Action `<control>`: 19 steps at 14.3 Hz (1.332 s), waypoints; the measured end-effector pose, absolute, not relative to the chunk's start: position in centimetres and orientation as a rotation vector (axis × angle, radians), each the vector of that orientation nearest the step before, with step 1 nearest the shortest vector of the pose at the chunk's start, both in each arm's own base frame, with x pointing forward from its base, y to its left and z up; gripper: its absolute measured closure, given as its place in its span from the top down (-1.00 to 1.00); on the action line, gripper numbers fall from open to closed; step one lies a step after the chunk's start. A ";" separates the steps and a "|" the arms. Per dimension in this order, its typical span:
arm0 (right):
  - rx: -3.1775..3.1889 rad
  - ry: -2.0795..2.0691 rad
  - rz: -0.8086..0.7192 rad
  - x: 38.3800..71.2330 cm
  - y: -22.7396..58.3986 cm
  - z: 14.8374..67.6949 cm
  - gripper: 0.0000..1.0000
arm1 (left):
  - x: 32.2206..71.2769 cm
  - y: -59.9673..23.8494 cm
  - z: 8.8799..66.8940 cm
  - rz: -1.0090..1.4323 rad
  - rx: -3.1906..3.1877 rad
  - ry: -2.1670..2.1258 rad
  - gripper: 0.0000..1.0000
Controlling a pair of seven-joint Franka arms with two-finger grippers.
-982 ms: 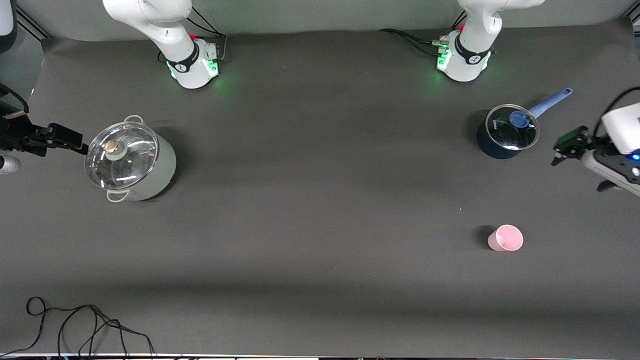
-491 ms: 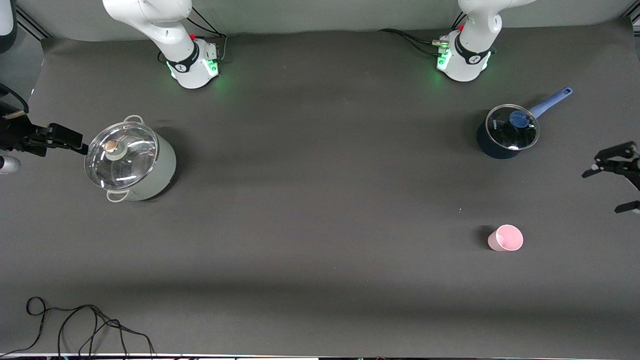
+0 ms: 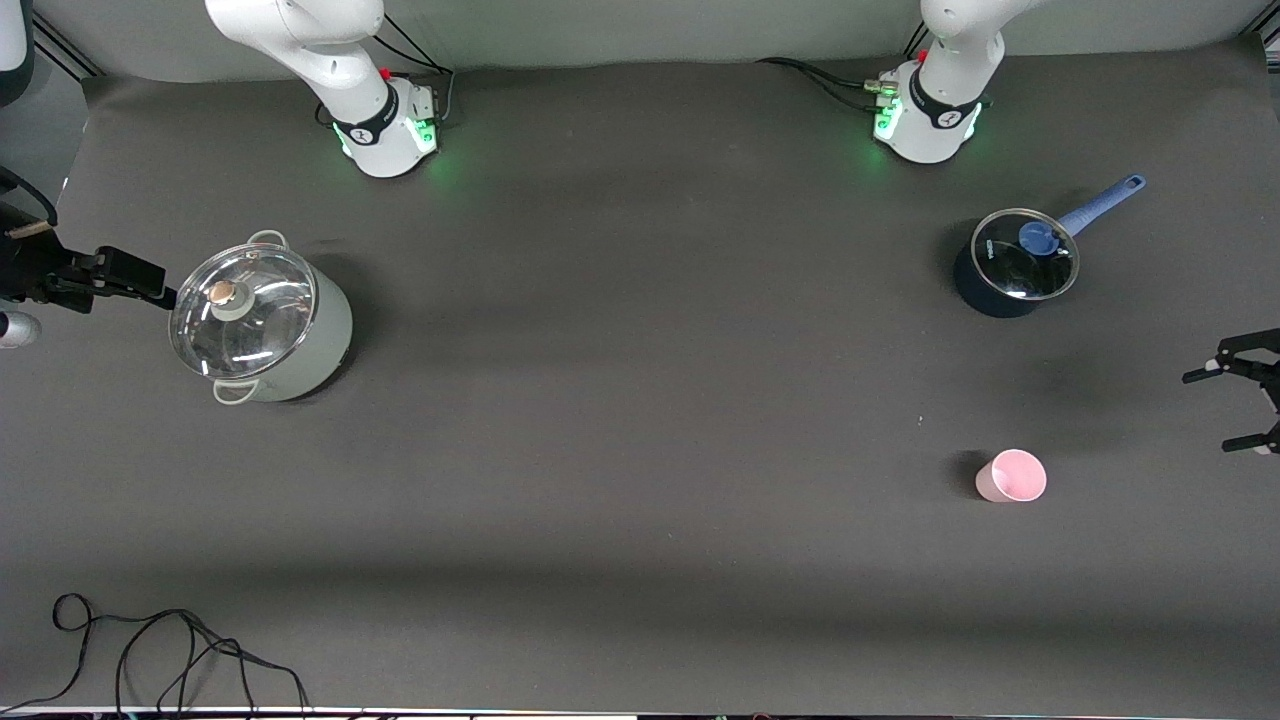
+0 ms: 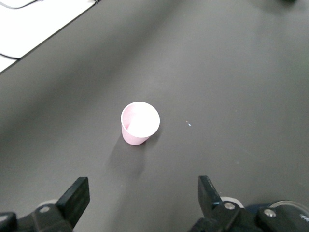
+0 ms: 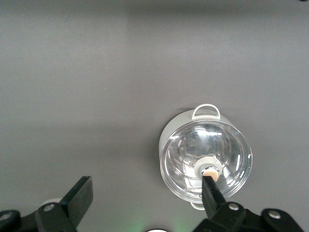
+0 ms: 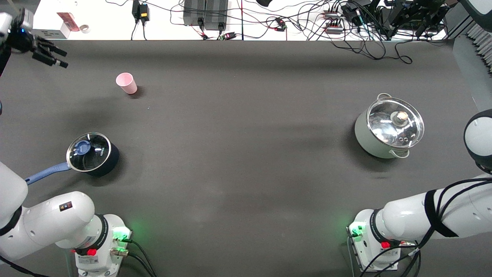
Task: Transfer pink cup from left to right arm
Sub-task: 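Lower the left gripper onto the pink cup and close it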
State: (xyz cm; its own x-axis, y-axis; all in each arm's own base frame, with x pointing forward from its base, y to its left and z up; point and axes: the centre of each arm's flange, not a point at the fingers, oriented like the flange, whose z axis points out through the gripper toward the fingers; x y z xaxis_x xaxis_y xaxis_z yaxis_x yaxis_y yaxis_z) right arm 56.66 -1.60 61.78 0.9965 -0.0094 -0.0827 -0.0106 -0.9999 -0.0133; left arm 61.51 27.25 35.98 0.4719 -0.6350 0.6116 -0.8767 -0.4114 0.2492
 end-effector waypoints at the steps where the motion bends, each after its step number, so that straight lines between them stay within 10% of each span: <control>1: -3.125 0.016 0.130 56.7 -1.6 61.8 1.00 | 61.2 28.0 33.4 0.631 2.128 -1.251 1.00; 19: -3.125 0.018 0.128 56.7 -1.7 61.8 1.00 | 60.7 21.1 6.0 1.367 1.757 -1.080 1.00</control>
State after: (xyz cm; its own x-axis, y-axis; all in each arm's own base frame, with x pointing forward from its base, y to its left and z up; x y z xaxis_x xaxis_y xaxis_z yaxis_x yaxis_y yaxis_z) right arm 56.66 -1.66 61.84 0.9966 -0.0106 -0.0816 -0.0118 -0.9998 -0.0139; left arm 60.66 21.15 6.02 0.1148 -0.2117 0.9706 -0.8954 -0.4451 0.0089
